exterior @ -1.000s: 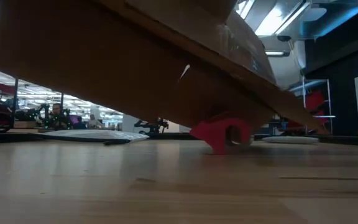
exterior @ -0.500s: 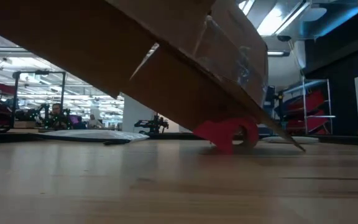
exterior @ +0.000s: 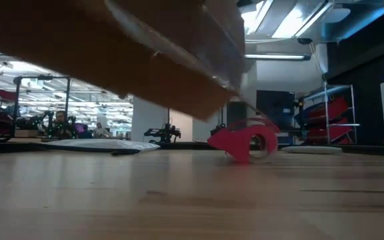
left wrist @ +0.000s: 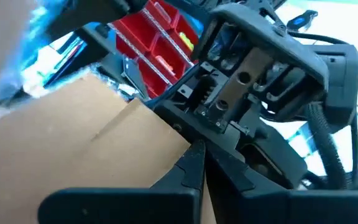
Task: Unpack boxes
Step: Break down the box until it is fully flat
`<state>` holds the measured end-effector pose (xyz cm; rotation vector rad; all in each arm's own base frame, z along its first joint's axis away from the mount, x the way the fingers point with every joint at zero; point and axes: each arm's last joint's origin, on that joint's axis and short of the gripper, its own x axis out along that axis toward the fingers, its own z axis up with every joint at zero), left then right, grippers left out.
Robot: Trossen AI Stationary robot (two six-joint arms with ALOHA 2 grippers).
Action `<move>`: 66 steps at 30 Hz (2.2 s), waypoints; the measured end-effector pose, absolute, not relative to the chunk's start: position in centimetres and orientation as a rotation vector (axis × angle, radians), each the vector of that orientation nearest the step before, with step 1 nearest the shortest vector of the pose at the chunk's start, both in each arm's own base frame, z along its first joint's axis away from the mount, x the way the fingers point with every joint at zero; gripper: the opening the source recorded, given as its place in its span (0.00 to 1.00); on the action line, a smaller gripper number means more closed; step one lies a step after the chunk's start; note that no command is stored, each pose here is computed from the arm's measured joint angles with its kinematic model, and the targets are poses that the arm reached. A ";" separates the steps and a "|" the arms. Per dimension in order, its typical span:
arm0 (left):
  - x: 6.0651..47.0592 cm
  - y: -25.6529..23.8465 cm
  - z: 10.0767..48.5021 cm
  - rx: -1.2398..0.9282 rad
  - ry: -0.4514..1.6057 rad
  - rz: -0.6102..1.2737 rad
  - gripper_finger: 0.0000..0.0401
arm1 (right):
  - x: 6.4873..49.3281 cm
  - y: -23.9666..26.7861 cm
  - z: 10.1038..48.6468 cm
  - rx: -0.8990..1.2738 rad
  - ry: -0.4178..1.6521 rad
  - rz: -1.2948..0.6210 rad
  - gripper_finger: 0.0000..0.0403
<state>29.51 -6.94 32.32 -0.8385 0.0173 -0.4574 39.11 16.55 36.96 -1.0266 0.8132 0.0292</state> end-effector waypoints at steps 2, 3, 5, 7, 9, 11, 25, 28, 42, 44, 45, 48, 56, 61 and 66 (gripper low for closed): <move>29.5 -7.0 32.5 -0.837 -0.004 -0.474 0.00 | 39.3 16.6 37.1 -1.090 0.797 0.042 0.02; 29.5 -7.0 32.6 -0.837 -0.007 -0.476 0.00 | 39.3 16.6 37.2 -1.115 0.790 0.038 0.02; 29.4 -7.0 32.6 -0.836 -0.005 -0.480 0.00 | 39.4 16.6 37.4 -1.161 0.779 0.029 0.02; 29.4 -7.0 32.7 -0.837 -0.011 -0.482 0.00 | 39.6 16.6 37.5 -1.193 0.768 0.034 0.02; 29.4 -7.0 32.7 -0.835 -0.011 -0.477 0.00 | 39.7 16.4 37.5 -1.196 0.766 0.032 0.02; 29.4 -6.9 32.7 -0.828 -0.011 -0.469 0.00 | 39.9 16.1 37.4 -1.190 0.770 0.036 0.01; 28.8 -7.2 32.6 -0.703 0.020 -0.483 0.00 | 40.6 15.9 37.2 -1.085 0.730 0.115 0.00; 28.7 -7.9 31.9 -0.654 0.095 -0.505 0.00 | 40.8 16.2 36.7 -1.050 0.715 0.211 0.00; 27.4 -10.9 29.4 -0.565 0.388 -0.551 0.00 | 43.7 18.3 32.6 -0.921 0.659 0.447 0.00; 27.2 -11.0 29.2 -0.542 0.412 -0.547 0.00 | 43.8 18.4 32.3 -0.903 0.669 0.454 0.00; 27.2 -11.1 29.0 -0.527 0.419 -0.543 0.00 | 43.8 18.4 32.2 -0.894 0.674 0.458 0.00; 27.2 -11.0 28.6 -0.466 0.442 -0.513 0.00 | 43.6 18.4 32.0 -0.859 0.701 0.477 0.00; 27.1 -9.9 26.9 -0.320 0.546 -0.357 0.00 | 42.8 18.0 29.6 -0.765 0.861 0.548 0.00; 27.2 -9.6 26.4 -0.328 0.585 -0.323 0.00 | 42.8 18.0 28.9 -0.749 0.883 0.525 0.00; 27.3 -9.7 26.9 -0.356 0.534 -0.331 0.00 | 42.7 18.1 29.4 -0.740 0.856 0.508 0.05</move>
